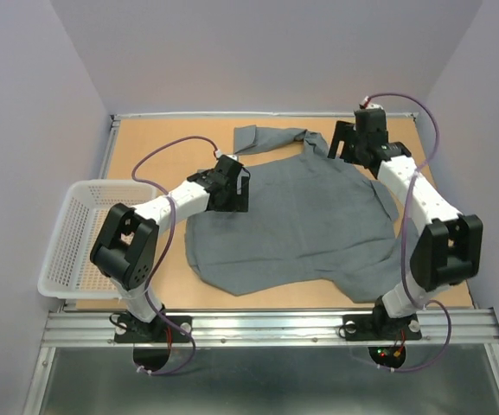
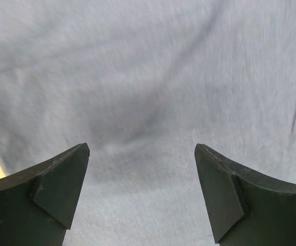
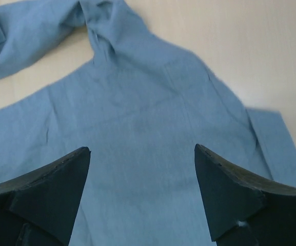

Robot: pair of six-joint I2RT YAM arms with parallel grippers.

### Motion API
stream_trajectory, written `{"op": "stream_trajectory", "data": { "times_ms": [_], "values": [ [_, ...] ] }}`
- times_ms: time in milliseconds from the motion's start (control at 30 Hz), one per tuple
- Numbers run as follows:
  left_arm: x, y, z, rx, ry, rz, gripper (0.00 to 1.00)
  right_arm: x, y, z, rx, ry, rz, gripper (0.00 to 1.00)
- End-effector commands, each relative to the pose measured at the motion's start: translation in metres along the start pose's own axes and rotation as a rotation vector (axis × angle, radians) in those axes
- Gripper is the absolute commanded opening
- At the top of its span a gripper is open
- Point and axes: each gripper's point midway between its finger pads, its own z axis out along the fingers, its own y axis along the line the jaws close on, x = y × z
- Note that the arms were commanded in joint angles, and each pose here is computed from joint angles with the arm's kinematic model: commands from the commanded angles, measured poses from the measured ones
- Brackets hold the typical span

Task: Fold and stack the long sleeve shirts
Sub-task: Flatten the shirt out

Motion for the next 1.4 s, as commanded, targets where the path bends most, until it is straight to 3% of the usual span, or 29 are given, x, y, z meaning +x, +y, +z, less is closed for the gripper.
{"op": "stream_trajectory", "data": {
  "times_ms": [0,233,567,667,833,933,1067,1167,1267,1367],
  "values": [
    [-0.012,0.013,0.006,-0.016,-0.001,-0.069,0.97,0.079,-0.015,-0.026,-0.009,0.157,0.097,0.88],
    [-0.011,0.016,0.039,-0.011,0.036,-0.090,0.94,0.162,-0.039,-0.049,0.033,0.294,0.158,0.87],
    [-0.031,0.040,0.086,-0.079,0.050,-0.122,0.93,0.210,-0.056,-0.016,0.141,0.382,0.168,0.86],
    [-0.050,0.047,0.103,-0.100,0.042,-0.133,0.93,0.210,-0.054,-0.002,0.149,0.383,0.167,0.86],
    [-0.115,0.052,0.111,-0.089,-0.055,-0.172,0.93,0.189,-0.050,0.033,0.163,0.337,0.125,0.86],
    [-0.160,0.049,0.086,-0.062,-0.142,-0.194,0.94,0.148,-0.039,0.049,0.139,0.258,0.102,0.87],
    [-0.189,0.048,0.033,-0.035,-0.255,-0.218,0.96,0.098,-0.025,0.039,0.089,0.154,0.108,0.89],
    [-0.178,0.054,-0.006,-0.034,-0.286,-0.261,0.96,0.086,-0.033,0.012,0.112,0.108,0.123,0.89],
    [-0.138,0.067,-0.031,-0.054,-0.266,-0.306,0.96,0.097,-0.056,-0.010,0.180,0.123,0.143,0.89],
    [-0.062,0.085,-0.031,-0.098,-0.158,-0.348,0.96,0.120,-0.098,-0.041,0.244,0.154,0.254,0.89]
  ]
}}
